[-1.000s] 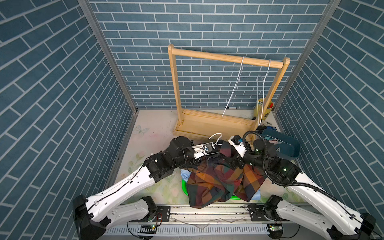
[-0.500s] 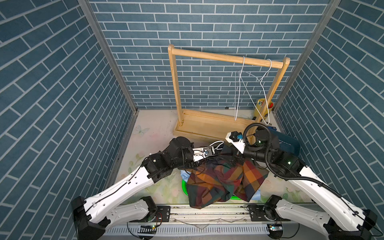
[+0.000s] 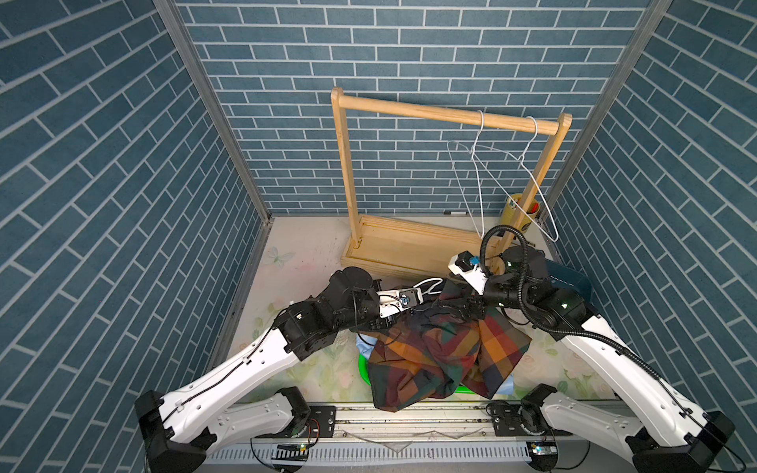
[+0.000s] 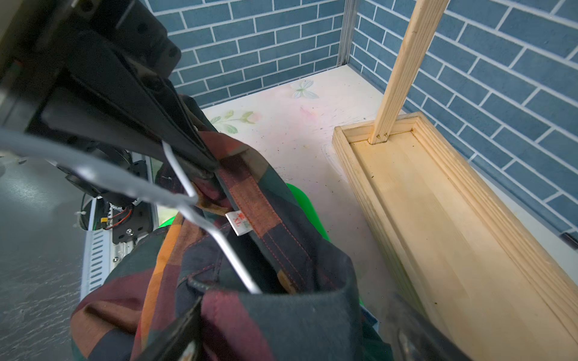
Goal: Remove the clothespins securing long-sleeve shirts to the hanger
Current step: Remove the clamp from the hanger.
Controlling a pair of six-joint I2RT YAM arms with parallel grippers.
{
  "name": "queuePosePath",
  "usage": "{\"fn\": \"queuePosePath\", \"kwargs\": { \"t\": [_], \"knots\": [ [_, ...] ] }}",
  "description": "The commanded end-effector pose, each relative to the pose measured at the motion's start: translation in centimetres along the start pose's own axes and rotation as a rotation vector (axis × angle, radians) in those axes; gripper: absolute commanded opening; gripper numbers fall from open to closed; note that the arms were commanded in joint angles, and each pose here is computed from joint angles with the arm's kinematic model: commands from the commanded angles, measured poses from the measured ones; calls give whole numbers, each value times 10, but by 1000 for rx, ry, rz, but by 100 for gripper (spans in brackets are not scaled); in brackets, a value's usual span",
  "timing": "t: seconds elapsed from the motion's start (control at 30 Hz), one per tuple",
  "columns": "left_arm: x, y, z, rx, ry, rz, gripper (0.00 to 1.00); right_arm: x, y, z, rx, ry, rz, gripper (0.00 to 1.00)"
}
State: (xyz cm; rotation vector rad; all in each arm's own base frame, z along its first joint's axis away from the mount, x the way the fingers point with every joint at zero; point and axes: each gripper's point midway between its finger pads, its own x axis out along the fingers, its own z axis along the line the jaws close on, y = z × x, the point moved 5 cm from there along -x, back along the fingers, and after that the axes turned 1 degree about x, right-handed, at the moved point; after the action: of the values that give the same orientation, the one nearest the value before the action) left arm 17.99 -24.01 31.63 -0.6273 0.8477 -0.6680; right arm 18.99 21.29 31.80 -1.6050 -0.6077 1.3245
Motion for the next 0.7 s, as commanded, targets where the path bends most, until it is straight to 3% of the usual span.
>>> {"fn": "queuePosePath", "kwargs": {
  "t": [0.0, 0.27, 0.37, 0.53, 0.67],
  "knots": [
    [-8, -12, 8, 2, -17, -43, 0, 2, -16, 2, -46, -50, -47, 83],
    [-1, -20, 16, 11, -45, -64, 0, 4, -13, 3, -14, -66, -48, 74],
    [2, -21, 18, 13, -53, -68, 0, 2, -12, 3, 1, -60, -44, 57],
    [9, -24, 21, 12, -65, -74, 0, 2, -10, 5, 19, -75, -37, 40],
    [13, -25, 23, 8, -68, -77, 0, 3, -9, 9, 36, -104, -32, 21]
  ]
}}
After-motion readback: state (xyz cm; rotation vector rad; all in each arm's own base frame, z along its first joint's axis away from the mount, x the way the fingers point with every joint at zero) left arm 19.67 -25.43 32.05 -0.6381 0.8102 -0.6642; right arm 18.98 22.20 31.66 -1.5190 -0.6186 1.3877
